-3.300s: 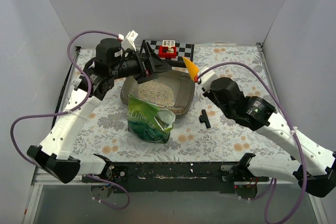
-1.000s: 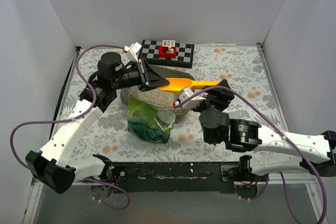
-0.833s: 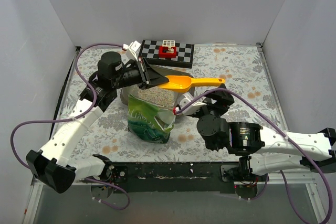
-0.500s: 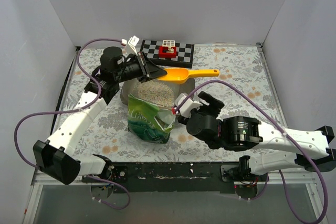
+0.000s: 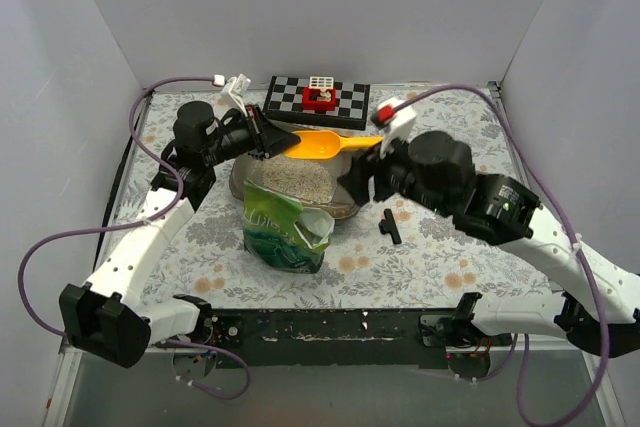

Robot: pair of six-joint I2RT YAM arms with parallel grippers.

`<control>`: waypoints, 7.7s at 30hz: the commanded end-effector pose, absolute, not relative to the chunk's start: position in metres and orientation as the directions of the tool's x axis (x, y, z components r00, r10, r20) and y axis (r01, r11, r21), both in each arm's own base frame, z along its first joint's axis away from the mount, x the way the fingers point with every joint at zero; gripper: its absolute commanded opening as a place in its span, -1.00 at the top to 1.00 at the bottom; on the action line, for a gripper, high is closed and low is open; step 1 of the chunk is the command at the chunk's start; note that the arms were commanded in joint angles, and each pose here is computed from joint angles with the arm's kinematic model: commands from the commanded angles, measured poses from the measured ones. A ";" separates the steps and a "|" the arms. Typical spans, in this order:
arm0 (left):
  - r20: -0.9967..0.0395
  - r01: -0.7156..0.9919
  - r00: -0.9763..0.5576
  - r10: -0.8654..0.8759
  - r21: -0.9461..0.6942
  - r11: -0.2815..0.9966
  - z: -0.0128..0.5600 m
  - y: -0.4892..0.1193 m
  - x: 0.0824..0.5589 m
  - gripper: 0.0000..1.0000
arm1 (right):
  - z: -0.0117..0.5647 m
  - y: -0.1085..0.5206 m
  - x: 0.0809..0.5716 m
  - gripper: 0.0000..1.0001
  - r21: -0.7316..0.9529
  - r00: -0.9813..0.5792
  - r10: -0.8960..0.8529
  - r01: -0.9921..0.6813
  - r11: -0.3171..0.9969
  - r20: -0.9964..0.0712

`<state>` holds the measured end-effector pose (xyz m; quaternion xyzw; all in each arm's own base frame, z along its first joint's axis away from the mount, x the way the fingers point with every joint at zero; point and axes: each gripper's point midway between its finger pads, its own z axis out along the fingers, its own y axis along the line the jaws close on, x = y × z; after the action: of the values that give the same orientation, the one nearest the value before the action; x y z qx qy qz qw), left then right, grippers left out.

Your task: Fill the litter box with clean litter

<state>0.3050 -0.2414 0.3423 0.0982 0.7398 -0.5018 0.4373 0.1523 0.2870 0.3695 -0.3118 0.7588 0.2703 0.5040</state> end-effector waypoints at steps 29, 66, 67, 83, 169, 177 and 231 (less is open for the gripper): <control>-0.793 0.755 -0.495 -0.354 -0.594 0.277 0.349 -0.211 0.270 1.00 | 0.367 0.206 0.250 -0.46 0.757 -0.653 0.390 -0.604 0.249 -0.649; -0.782 0.742 -0.507 -0.363 -0.610 0.278 0.336 -0.213 0.287 1.00 | 0.366 0.265 0.242 0.16 0.812 -0.768 0.286 -0.580 0.067 -0.573; -0.781 0.740 -0.508 -0.363 -0.611 0.280 0.336 -0.213 0.289 1.00 | 0.365 0.265 0.242 0.16 0.816 -0.774 0.282 -0.575 0.065 -0.568; -0.789 0.754 -0.530 -0.311 -0.606 0.255 0.325 -0.218 0.294 1.00 | 0.355 0.275 0.238 0.11 0.820 -0.800 0.194 -0.570 0.050 -0.568; -0.970 0.802 -0.241 -0.002 -0.200 0.563 0.299 -0.188 0.184 1.00 | 0.342 0.209 0.147 0.97 0.664 -0.754 -0.031 -0.596 0.451 -0.656; -0.959 0.784 -0.280 -0.054 -0.261 0.564 0.306 -0.190 0.183 1.00 | 0.318 0.235 0.145 0.97 0.679 -0.785 -0.068 -0.573 0.459 -0.616; -0.948 0.821 -0.317 -0.015 -0.282 0.497 0.242 -0.214 0.176 1.00 | 0.133 0.328 0.117 0.97 0.640 -0.959 -0.230 -0.280 0.715 -0.163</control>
<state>0.1868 -0.2034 0.2502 0.2563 0.7117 -0.3874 0.5270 0.1338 0.3290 0.1726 -0.1723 0.9282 0.3205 0.0781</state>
